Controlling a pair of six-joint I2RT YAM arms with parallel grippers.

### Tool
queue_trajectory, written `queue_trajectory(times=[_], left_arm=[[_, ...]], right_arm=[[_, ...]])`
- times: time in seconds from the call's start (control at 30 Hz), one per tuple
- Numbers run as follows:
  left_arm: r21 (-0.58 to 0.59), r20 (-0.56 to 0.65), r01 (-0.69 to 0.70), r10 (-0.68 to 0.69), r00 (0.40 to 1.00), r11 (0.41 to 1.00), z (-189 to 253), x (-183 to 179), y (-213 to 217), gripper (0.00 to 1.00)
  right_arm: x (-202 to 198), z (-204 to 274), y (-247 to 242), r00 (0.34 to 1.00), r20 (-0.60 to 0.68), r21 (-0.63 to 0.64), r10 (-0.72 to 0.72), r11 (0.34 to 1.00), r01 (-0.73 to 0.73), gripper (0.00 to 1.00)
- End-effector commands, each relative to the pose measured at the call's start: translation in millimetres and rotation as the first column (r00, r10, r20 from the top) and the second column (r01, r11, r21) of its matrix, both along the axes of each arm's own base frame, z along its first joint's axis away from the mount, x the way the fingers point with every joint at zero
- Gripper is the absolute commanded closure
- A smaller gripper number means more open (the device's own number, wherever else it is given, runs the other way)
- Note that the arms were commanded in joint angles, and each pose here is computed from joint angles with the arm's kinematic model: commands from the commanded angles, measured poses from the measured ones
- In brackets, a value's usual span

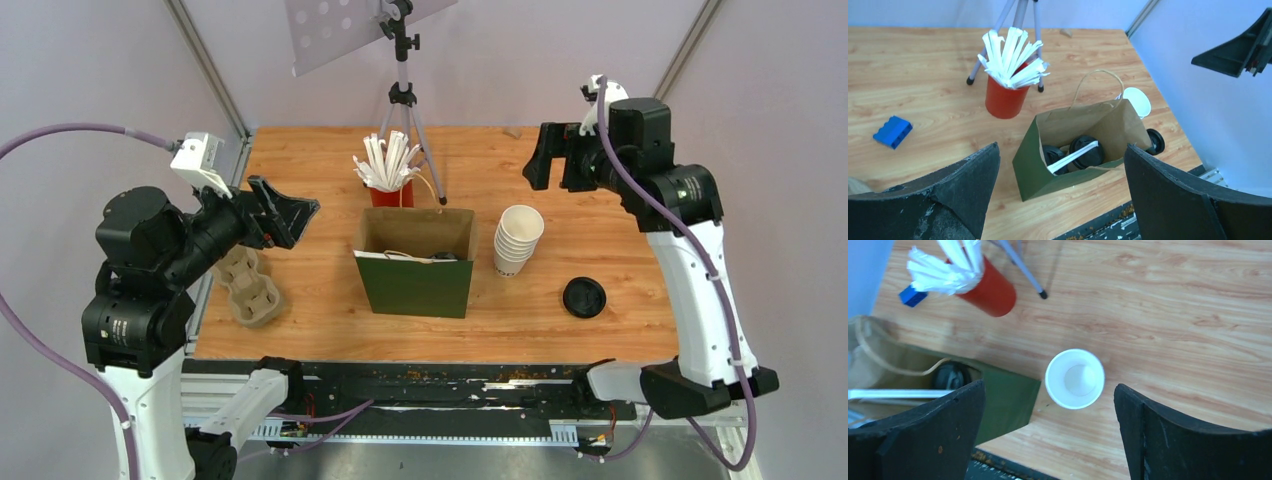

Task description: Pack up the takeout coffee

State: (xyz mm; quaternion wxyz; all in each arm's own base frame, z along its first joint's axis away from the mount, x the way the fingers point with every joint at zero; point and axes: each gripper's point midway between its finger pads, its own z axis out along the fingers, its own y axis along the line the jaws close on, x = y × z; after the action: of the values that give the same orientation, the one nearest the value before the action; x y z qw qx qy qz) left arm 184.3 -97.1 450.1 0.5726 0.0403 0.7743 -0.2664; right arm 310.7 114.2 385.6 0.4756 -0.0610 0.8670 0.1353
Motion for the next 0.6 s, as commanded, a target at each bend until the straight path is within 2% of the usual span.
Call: queue_trajectory(times=[0.0, 0.23, 0.37, 0.57], left_arm=[[0.009, 0.109, 0.036, -0.037, 0.993, 0.999, 25, 3, -5, 0.00], [-0.033, 0.113, 0.033, -0.029, 0.993, 0.999, 4, 8, -7, 0.00], [-0.081, 0.099, 0.024, -0.016, 0.995, 0.996, -9, 5, -8, 0.00], [-0.072, 0.083, 0.022, -0.016, 0.996, 0.997, -26, 0, -7, 0.00]], right_arm=[[-47, 10, 18, 0.995, -0.037, 0.156, 0.091, 0.984, -0.084, 0.00], [-100, 18, 32, 0.982, 0.025, 0.321, 0.185, 0.929, -0.183, 0.00], [-115, 13, 23, 0.987, 0.036, 0.326, 0.157, 0.932, -0.160, 0.00], [-125, 24, 14, 0.988, 0.094, 0.322, 0.125, 0.935, -0.149, 0.00]])
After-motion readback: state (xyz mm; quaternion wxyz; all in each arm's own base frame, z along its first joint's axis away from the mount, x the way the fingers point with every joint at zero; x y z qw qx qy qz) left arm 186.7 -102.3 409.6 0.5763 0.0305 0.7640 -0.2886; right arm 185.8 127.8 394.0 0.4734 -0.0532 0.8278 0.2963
